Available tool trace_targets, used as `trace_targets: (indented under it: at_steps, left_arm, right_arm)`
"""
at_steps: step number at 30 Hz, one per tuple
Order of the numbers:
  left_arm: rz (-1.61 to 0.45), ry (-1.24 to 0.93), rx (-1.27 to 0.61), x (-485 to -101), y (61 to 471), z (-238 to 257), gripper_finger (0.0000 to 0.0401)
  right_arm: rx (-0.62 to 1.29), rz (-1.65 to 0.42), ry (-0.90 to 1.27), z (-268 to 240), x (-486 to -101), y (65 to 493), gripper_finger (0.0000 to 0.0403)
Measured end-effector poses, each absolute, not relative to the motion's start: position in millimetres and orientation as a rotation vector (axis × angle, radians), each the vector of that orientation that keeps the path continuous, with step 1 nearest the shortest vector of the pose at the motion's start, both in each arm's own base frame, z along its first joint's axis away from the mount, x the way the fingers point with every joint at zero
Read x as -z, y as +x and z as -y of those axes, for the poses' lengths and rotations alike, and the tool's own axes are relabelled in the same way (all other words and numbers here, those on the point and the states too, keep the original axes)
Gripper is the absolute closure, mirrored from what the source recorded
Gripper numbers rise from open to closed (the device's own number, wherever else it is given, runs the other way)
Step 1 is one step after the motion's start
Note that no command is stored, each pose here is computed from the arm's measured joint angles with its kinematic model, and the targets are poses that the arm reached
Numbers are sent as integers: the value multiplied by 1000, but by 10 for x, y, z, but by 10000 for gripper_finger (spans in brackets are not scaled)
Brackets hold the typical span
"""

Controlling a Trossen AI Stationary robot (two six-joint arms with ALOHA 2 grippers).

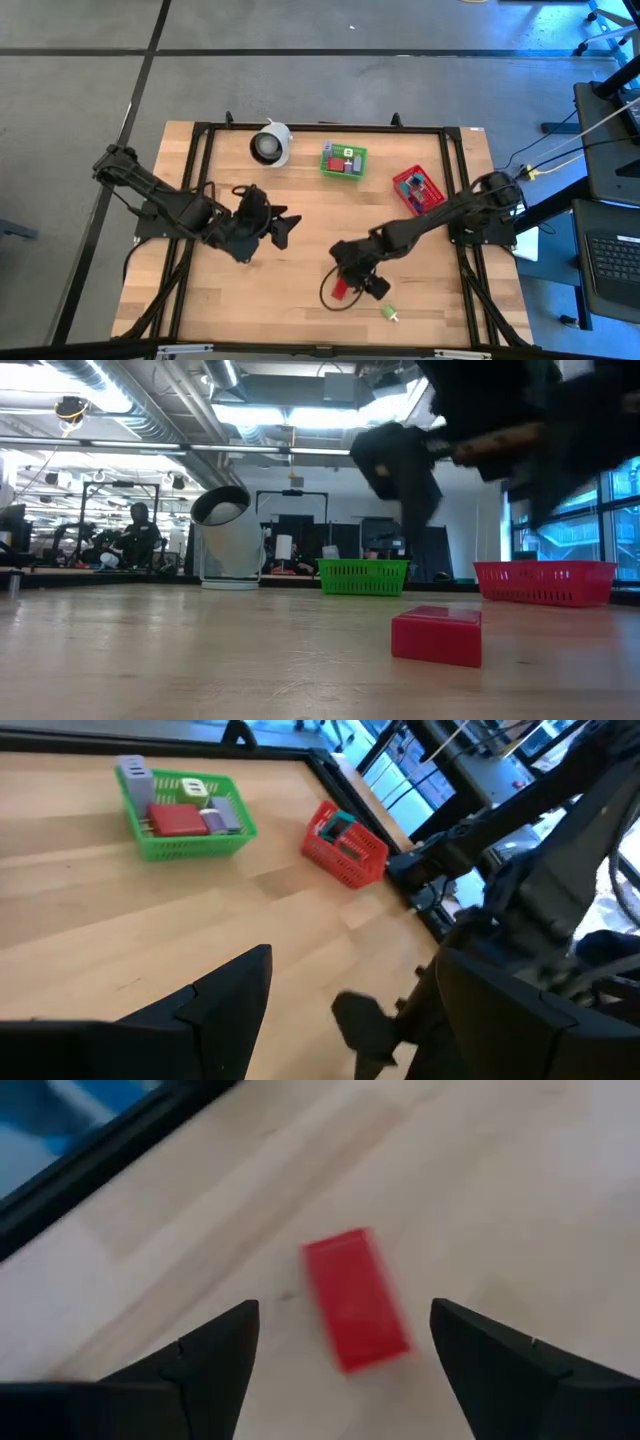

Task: Pick & Place Office items
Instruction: Put the red digital timer into the red bin

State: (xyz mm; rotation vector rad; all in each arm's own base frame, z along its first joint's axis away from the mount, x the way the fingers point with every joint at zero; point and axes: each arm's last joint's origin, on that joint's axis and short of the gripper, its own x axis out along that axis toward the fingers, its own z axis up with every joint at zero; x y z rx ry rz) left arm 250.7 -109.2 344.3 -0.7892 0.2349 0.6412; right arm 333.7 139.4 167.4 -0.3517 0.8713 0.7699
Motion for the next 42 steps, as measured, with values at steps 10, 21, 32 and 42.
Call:
trace_targets:
  at_steps: [10,21,32,42]
  left_arm:
    - [-142,-766,-676,-3453,2456,1199,123]
    - [-135,-765,-681,-3455,2459,1193,123]
    - [-131,-769,-679,-3459,2462,1195,123]
    - [-130,-771,-678,-3461,2463,1196,123]
  right_arm:
    - [-789,-868,-489,-1549,-1263,3425,119]
    - [-734,-907,-393,-1570,-1094,3480,127]
    - [-659,-964,-256,-1567,-1081,3480,241]
    - [-524,-1032,-203,-1514,-1167,3425,248]
